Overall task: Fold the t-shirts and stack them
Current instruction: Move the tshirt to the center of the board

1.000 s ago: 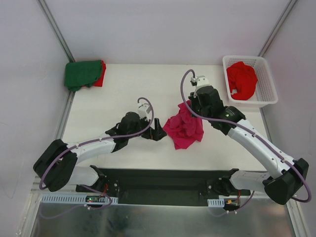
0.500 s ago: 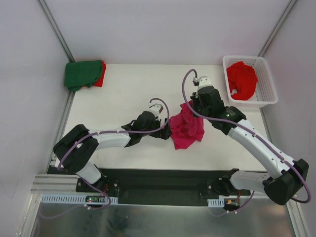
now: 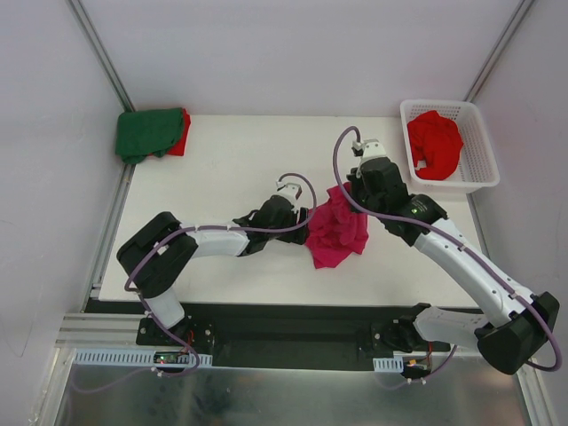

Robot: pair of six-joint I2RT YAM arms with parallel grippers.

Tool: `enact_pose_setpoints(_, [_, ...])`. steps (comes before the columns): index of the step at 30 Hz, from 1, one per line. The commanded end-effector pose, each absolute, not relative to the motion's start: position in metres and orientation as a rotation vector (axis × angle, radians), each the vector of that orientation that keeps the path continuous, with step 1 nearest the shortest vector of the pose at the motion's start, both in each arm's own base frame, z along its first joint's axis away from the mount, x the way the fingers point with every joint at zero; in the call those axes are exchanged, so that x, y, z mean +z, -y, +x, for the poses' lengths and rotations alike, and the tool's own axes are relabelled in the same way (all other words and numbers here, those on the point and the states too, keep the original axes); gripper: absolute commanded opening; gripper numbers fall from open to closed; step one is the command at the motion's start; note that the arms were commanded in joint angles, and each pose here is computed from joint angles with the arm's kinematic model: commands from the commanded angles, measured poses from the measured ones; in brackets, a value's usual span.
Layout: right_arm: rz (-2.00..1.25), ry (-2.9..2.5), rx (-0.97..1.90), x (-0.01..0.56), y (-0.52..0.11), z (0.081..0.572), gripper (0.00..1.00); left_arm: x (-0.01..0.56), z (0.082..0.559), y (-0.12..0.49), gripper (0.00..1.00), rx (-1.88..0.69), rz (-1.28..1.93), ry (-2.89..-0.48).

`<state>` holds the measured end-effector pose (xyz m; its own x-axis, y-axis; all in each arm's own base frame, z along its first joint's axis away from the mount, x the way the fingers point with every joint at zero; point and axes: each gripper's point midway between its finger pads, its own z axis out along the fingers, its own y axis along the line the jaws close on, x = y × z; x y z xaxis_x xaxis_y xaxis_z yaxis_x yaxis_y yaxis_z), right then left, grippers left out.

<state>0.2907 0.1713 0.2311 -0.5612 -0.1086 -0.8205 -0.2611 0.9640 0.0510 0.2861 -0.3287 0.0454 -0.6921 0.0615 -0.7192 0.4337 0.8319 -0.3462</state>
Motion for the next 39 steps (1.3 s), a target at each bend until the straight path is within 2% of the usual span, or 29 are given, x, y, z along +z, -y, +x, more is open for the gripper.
enact_pose_setpoints(1, [-0.206,-2.127,0.205,0.244,-0.163,0.292,0.01,0.046,0.288,0.333,0.61,-0.636,0.371,-2.279])
enact_pose_setpoints(5, [-0.205,-2.131,0.205,0.242,-0.162,0.292,0.01,0.039,0.284,0.333,0.53,-0.633,0.375,-2.304])
enact_pose_setpoints(7, [-0.208,-2.133,0.207,0.241,-0.163,0.293,0.01,0.037,0.285,0.333,0.46,-0.632,0.373,-2.309])
enact_pose_setpoints(9, [-0.204,-2.133,0.206,0.241,-0.162,0.293,0.01,0.035,0.283,0.334,0.34,-0.635,0.378,-2.318])
enact_pose_setpoints(10, [-0.207,-2.137,0.204,0.24,-0.162,0.292,0.01,0.035,0.283,0.334,0.19,-0.639,0.379,-2.319])
enact_pose_setpoints(12, [-0.207,-2.138,0.205,0.239,-0.162,0.292,0.01,0.033,0.283,0.335,0.09,-0.641,0.375,-2.324])
enact_pose_setpoints(13, [-0.206,-2.141,0.202,0.238,-0.161,0.292,0.01,0.033,0.283,0.335,0.01,-0.64,0.375,-2.326])
enact_pose_setpoints(19, [-0.198,-2.137,0.196,0.238,-0.157,0.29,0.01,0.046,0.283,0.328,0.0,-0.604,0.389,-2.317])
enact_pose_setpoints(32, [-0.182,-2.059,0.174,0.279,-0.139,0.279,0.01,0.201,0.286,0.258,0.0,-0.416,0.329,-2.022])
enact_pose_setpoints(36, [-0.174,-2.046,0.182,0.285,-0.136,0.276,0.01,0.231,0.283,0.234,0.0,-0.347,0.306,-1.975])
enact_pose_setpoints(38, [-0.168,-2.044,0.173,0.287,-0.133,0.275,0.04,0.241,0.281,0.225,0.0,-0.328,0.298,-1.951])
enact_pose_setpoints(39, [-0.168,-2.048,0.163,0.286,-0.132,0.275,0.09,0.246,0.281,0.222,0.0,-0.319,0.292,-1.942])
